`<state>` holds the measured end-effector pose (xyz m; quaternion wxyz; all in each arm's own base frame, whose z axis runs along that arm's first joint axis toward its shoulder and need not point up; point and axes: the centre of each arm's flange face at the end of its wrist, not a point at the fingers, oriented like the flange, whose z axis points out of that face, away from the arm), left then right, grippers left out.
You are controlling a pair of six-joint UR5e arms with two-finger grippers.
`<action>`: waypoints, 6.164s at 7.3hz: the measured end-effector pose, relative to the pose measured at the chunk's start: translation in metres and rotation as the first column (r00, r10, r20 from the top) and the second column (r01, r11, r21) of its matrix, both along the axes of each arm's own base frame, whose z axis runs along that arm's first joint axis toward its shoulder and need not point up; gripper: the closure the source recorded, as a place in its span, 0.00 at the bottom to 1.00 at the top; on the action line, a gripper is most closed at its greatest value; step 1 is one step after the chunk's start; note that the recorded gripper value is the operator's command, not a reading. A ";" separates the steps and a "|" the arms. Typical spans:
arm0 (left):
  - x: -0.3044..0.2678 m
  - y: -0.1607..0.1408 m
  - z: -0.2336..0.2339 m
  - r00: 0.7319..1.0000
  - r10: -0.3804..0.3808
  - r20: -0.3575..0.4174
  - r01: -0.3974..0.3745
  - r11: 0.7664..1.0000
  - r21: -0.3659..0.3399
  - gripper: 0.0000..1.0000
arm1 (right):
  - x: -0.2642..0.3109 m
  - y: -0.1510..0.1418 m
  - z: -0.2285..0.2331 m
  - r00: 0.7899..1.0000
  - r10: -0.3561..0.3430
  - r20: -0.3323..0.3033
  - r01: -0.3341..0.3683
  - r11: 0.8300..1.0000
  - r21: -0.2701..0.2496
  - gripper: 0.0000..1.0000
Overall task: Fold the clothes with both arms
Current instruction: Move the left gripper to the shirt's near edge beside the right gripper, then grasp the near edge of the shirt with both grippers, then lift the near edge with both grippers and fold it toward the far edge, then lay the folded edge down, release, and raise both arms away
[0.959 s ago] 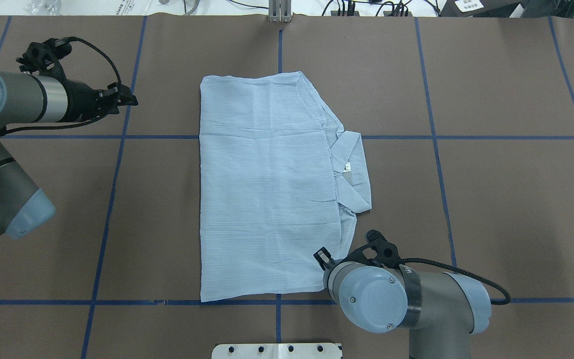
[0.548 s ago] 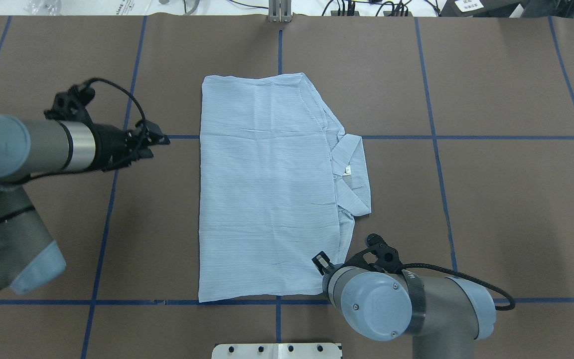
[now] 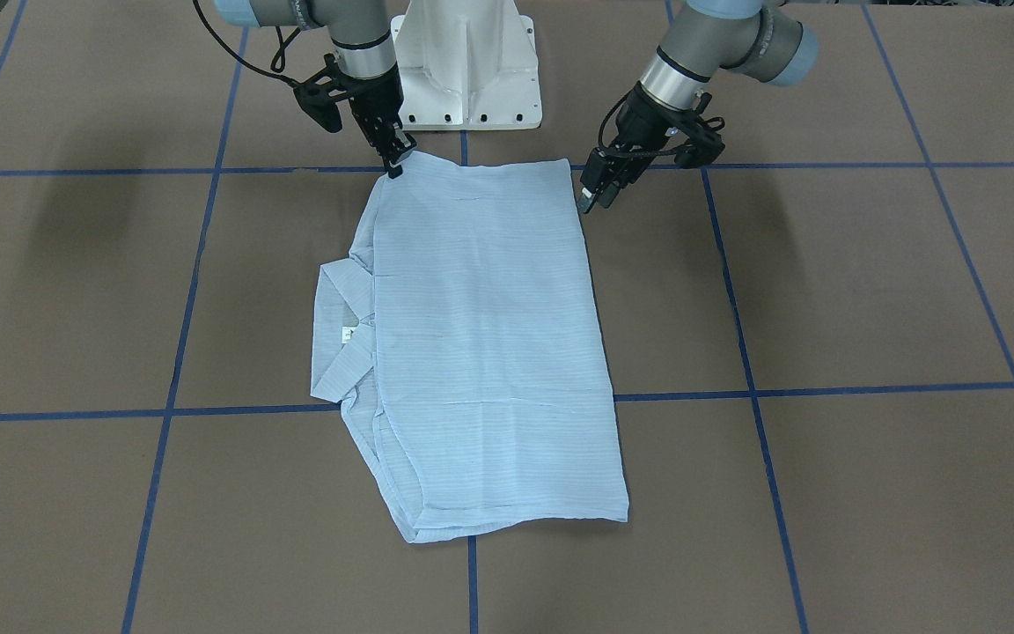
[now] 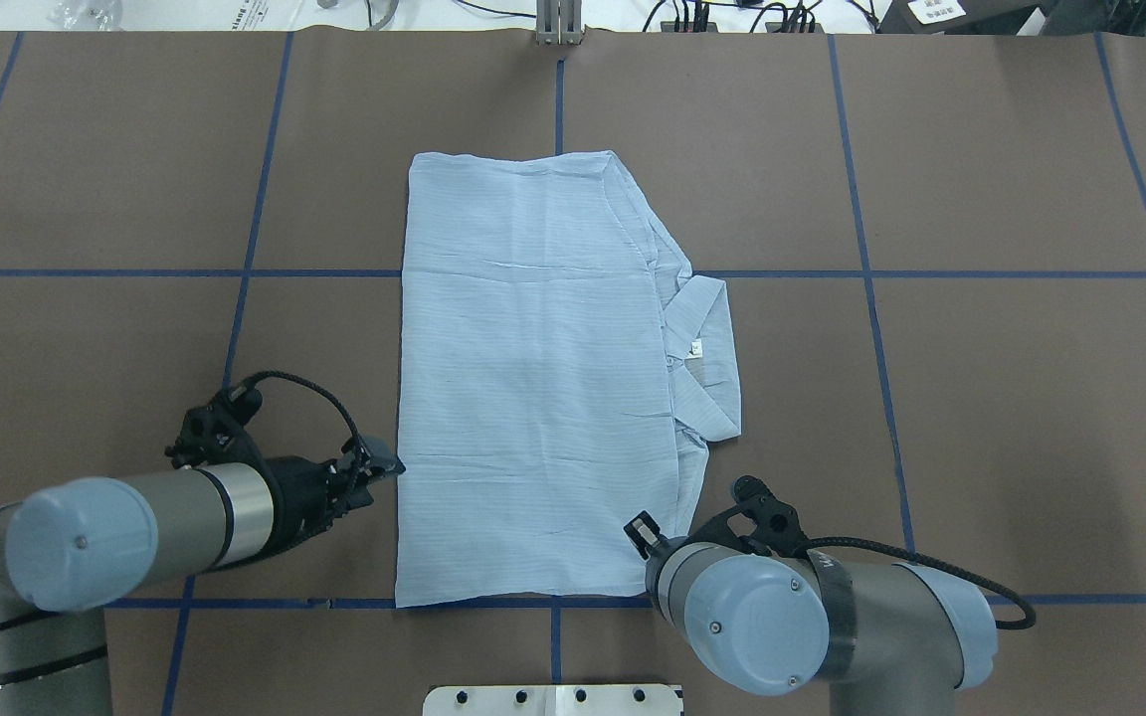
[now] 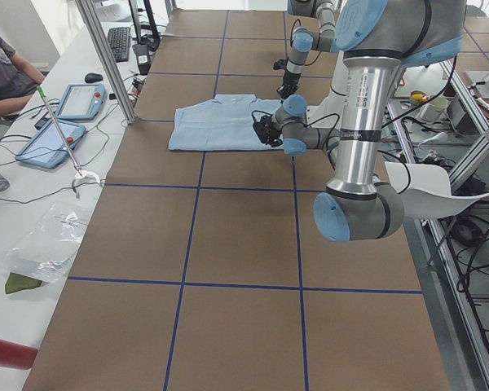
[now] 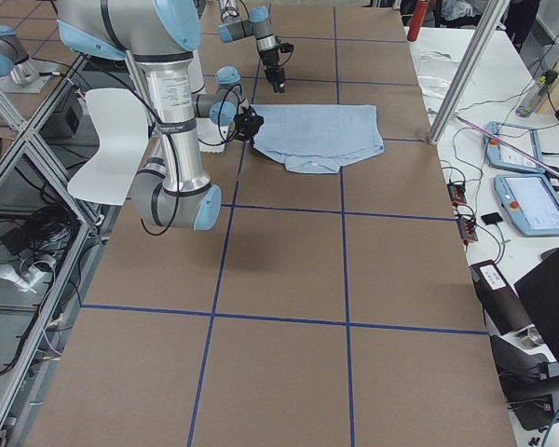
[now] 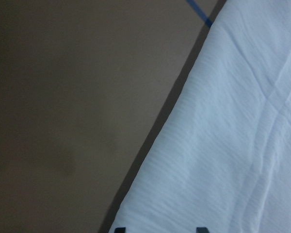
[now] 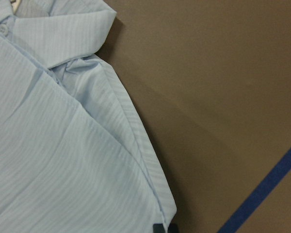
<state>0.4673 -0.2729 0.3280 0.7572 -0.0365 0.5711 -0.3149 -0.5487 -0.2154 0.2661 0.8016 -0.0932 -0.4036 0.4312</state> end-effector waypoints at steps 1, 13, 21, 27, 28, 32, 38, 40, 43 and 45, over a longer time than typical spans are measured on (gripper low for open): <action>0.014 0.022 0.002 1.000 0.013 0.015 -0.013 1.000 -0.014 0.43 | 0.000 0.000 0.000 1.000 0.000 0.000 0.000 1.000 0.000 1.00; 0.048 0.076 0.014 0.997 0.058 0.043 -0.056 0.997 -0.054 0.68 | 0.000 0.000 -0.001 1.000 0.000 0.001 0.000 1.000 0.000 1.00; 0.049 0.080 0.012 0.997 0.062 0.038 -0.059 0.996 -0.062 1.00 | 0.001 0.001 -0.003 1.000 -0.001 0.005 0.001 1.000 0.001 1.00; -0.027 0.085 -0.081 0.985 0.080 -0.150 -0.093 0.993 -0.078 1.00 | 0.059 0.004 -0.047 0.998 0.036 0.052 -0.035 0.999 -0.022 1.00; -0.055 0.081 -0.107 0.977 0.083 -0.198 -0.102 0.991 -0.087 1.00 | 0.083 -0.003 -0.062 0.995 0.066 0.071 -0.064 0.997 -0.031 1.00; -0.101 -0.043 -0.122 0.983 -0.012 -0.185 0.000 0.998 -0.063 1.00 | 0.133 -0.111 -0.101 0.970 0.209 0.126 -0.206 0.978 -0.038 1.00; -0.075 -0.218 -0.083 0.993 -0.110 -0.034 0.112 0.993 0.038 1.00 | 0.072 -0.301 -0.084 0.988 0.148 0.033 -0.148 0.989 0.009 1.00; -0.058 -0.256 -0.057 0.992 -0.125 -0.011 0.126 0.990 0.066 1.00 | 0.048 -0.341 -0.066 0.993 0.114 0.026 -0.115 0.993 0.032 1.00; -0.033 -0.324 -0.006 0.986 -0.156 0.061 0.145 0.978 0.150 0.00 | 0.008 -0.402 -0.023 0.999 0.044 -0.023 -0.041 0.995 0.089 0.00; -0.044 -0.355 0.010 0.970 -0.210 0.122 0.178 0.957 0.230 0.00 | 0.019 -0.454 -0.019 0.999 -0.023 -0.030 0.028 0.986 0.163 0.00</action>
